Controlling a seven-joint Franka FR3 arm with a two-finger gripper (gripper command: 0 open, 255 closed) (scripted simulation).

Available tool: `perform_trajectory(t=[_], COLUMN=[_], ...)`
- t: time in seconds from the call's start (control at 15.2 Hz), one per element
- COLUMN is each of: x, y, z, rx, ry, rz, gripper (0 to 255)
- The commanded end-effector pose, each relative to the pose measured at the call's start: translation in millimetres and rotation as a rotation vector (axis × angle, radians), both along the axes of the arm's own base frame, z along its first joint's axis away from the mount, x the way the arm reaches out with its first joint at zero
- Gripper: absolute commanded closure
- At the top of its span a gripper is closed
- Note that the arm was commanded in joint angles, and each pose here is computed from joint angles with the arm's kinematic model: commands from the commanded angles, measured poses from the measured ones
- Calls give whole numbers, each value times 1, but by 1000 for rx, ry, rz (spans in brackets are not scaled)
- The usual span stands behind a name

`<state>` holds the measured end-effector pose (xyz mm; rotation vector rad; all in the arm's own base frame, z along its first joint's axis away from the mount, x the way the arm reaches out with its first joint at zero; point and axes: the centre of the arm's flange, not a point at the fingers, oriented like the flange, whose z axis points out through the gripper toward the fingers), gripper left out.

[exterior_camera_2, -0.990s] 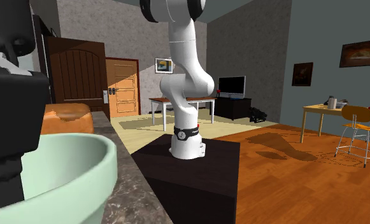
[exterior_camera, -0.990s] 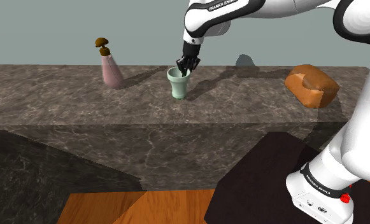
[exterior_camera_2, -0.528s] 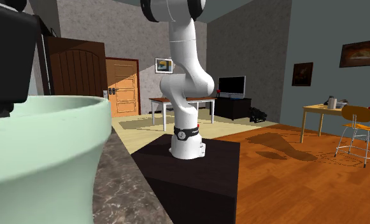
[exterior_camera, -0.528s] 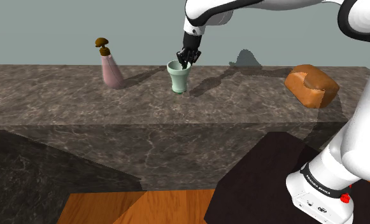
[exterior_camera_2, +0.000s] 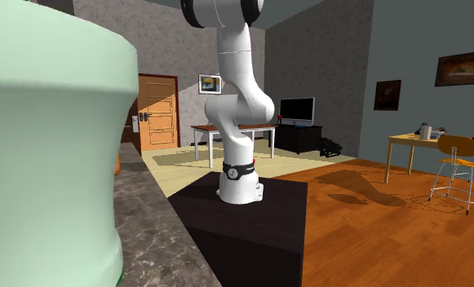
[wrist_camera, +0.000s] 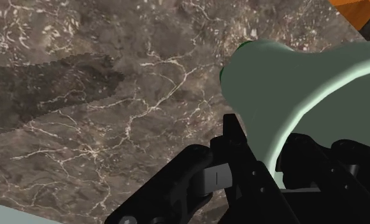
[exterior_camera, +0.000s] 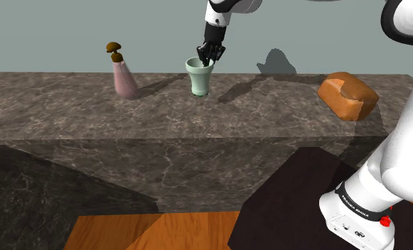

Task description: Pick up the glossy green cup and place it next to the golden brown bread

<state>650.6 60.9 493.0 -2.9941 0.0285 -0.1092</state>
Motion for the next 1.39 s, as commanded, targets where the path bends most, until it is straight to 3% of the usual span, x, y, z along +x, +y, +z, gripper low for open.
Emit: perform_trajectory(t=[0.0, 1.06, 1.32], x=[0, 0, -39], y=[0, 0, -35], z=[11, 95, 95], rx=[0, 0, 0], ry=[0, 0, 0], rz=[0, 0, 0], gripper=[255, 255, 255])
